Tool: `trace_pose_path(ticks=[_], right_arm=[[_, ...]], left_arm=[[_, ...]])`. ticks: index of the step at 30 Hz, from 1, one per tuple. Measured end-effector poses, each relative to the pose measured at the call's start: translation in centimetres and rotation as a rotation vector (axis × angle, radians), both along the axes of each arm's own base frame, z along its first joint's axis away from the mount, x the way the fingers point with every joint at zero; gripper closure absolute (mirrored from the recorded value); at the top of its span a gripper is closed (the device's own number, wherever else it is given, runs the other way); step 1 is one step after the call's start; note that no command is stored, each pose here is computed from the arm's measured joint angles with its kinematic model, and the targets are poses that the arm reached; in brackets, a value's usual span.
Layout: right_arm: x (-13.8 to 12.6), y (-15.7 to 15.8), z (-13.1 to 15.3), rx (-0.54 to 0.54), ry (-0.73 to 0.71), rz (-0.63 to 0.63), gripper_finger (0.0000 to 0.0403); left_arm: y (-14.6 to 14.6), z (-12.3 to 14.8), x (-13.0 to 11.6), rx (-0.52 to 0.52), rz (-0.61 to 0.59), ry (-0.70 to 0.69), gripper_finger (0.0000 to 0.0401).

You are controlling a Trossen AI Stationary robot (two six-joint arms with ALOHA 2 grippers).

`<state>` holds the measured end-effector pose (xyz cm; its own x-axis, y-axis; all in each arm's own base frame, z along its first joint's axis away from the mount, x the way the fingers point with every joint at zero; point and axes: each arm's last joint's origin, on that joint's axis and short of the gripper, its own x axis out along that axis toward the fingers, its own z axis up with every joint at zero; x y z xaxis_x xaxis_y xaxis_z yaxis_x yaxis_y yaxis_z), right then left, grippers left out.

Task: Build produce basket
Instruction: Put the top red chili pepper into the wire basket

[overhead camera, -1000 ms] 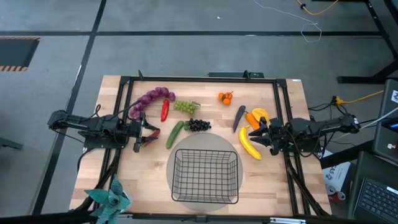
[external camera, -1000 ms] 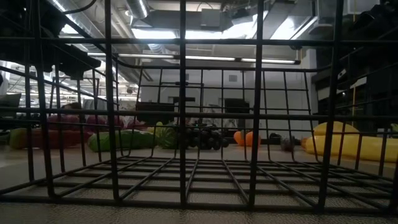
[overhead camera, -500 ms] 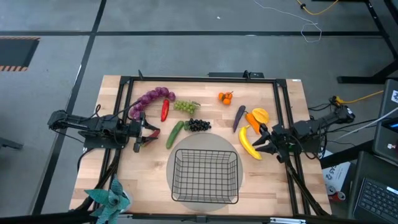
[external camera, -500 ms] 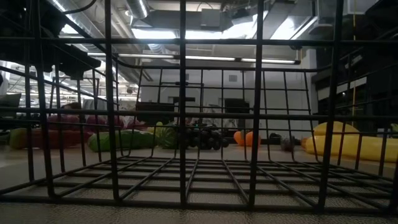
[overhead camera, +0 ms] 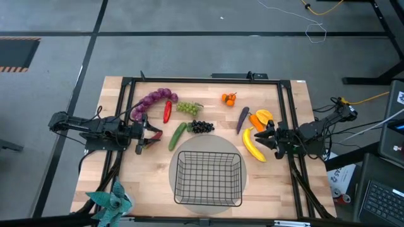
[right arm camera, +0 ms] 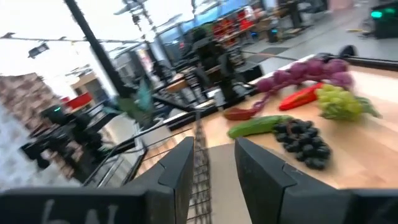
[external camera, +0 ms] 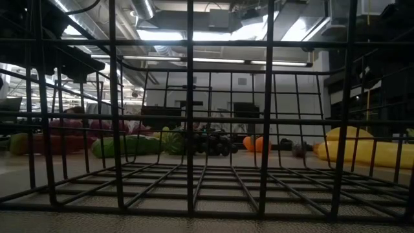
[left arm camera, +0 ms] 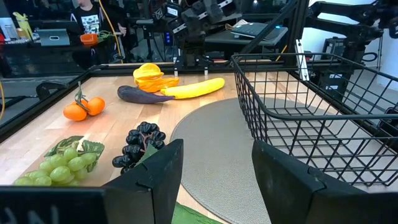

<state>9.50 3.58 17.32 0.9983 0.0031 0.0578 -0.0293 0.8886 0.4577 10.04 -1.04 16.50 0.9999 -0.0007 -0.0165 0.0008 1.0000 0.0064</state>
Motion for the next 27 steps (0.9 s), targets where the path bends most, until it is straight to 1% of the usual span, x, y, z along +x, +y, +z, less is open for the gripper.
trace_pose_path(ticks=[3,11,16,21,22,23,26,27], right_arm=[[0.1,-0.1,-0.2,0.035,0.018,-0.045,0.0283],[0.6,-0.1,-1.0,0.08,0.092,-0.165,0.0283],[0.9,-0.1,-1.5,0.094,0.134,-0.202,0.0283],[1.0,-0.1,-1.7,0.077,0.155,-0.234,0.0283],[1.0,-0.1,-1.8,0.074,0.156,-0.248,0.0283],[1.0,-0.1,-1.8,0.071,0.157,-0.259,0.0283],[1.0,-0.2,-1.8,0.067,0.152,-0.301,0.0283],[1.0,-0.3,-1.8,0.064,0.151,-0.318,0.0283]], left_arm=[[0.0,0.0,0.0,0.0,0.0,0.0,0.0213],[0.0,0.0,0.0,0.0,0.0,0.0,0.0213],[0.0,0.0,0.0,0.0,0.0,0.0,0.0213],[0.0,0.0,0.0,0.072,0.006,-0.001,0.0213],[0.0,0.0,0.0,0.07,0.005,-0.002,0.0213],[0.0,0.0,0.0,0.031,0.001,-0.004,0.0213],[0.0,0.4,0.0,-0.179,-0.013,-0.042,0.0213],[0.0,0.5,0.0,-0.235,-0.007,-0.055,0.0213]])
